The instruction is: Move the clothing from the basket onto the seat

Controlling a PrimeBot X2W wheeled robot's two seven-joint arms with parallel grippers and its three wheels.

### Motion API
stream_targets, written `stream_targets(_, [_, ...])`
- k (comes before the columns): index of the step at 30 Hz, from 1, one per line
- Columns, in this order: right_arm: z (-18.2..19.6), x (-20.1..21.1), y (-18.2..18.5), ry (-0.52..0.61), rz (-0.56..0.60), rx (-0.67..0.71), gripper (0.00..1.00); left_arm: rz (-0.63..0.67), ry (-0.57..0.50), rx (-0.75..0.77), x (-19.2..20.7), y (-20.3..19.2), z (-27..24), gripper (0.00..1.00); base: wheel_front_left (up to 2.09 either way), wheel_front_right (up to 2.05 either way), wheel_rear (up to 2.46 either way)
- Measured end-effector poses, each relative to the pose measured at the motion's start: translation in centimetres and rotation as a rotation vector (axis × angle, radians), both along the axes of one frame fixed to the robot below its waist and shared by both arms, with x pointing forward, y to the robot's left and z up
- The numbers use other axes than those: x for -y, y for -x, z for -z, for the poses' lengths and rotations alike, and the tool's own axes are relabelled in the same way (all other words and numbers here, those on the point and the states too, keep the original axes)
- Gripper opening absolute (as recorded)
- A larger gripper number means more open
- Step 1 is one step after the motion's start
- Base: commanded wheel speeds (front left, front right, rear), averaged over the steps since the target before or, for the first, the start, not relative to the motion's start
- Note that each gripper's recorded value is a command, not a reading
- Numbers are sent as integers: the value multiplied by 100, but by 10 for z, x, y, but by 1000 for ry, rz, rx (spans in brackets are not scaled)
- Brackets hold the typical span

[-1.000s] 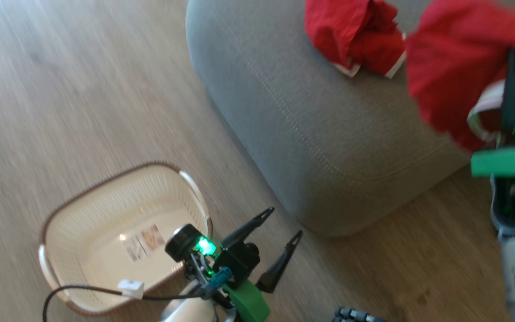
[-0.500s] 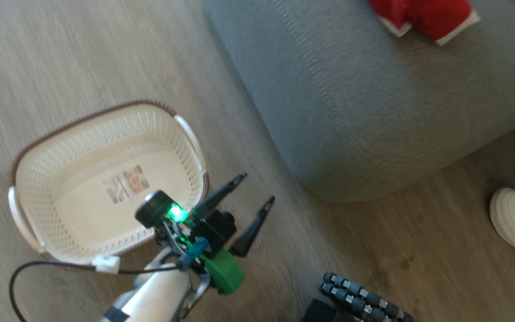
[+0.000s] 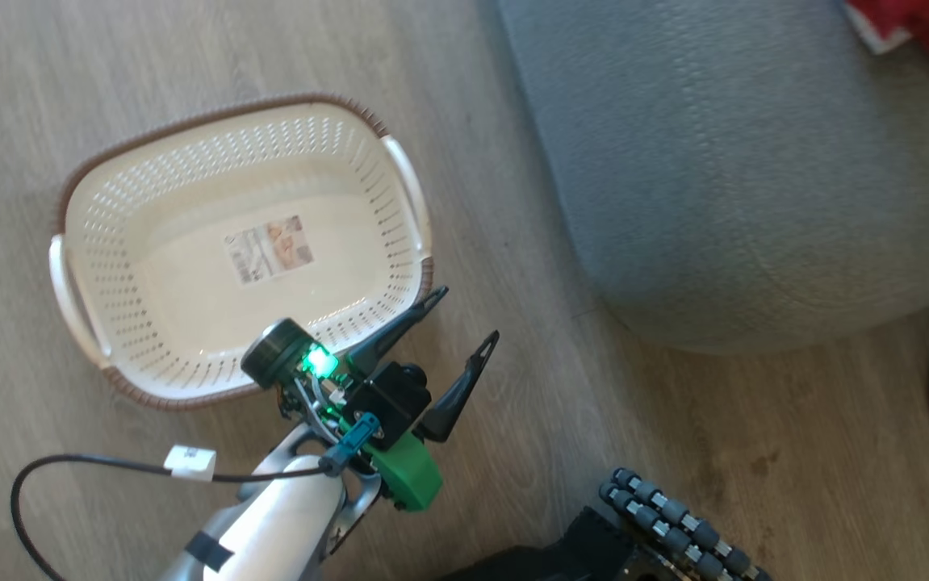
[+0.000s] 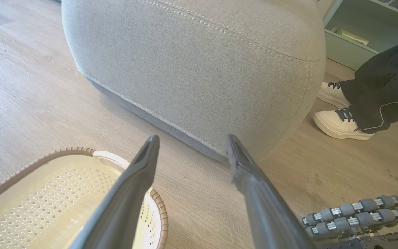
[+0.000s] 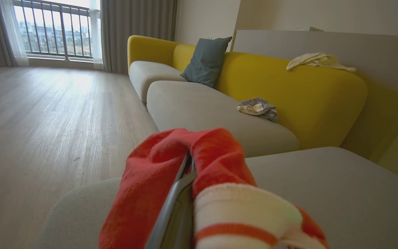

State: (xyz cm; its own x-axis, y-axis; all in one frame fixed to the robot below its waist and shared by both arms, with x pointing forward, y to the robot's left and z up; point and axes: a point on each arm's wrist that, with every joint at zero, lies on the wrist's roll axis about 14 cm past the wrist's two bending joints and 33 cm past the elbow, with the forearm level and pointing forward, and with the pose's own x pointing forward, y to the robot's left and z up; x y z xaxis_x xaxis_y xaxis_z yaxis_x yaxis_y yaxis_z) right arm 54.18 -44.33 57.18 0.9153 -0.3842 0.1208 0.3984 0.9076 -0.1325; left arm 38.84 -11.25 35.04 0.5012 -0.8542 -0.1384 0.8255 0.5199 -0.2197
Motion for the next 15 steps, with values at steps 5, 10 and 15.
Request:
stream_targets(5, [62,4,-2,-86,46,-124,0,-31,-8,-14,-9,-7,9,100,0,0,0])
stream_targets(10, [111,-4,0,-134,54,-242,0,-39,-16,-32,-13,-7,16,100,0,0,0])
stream_targets(15, [138,-13,4,-169,52,-316,0,-38,-11,-25,-11,-9,15,100,0,0,0])
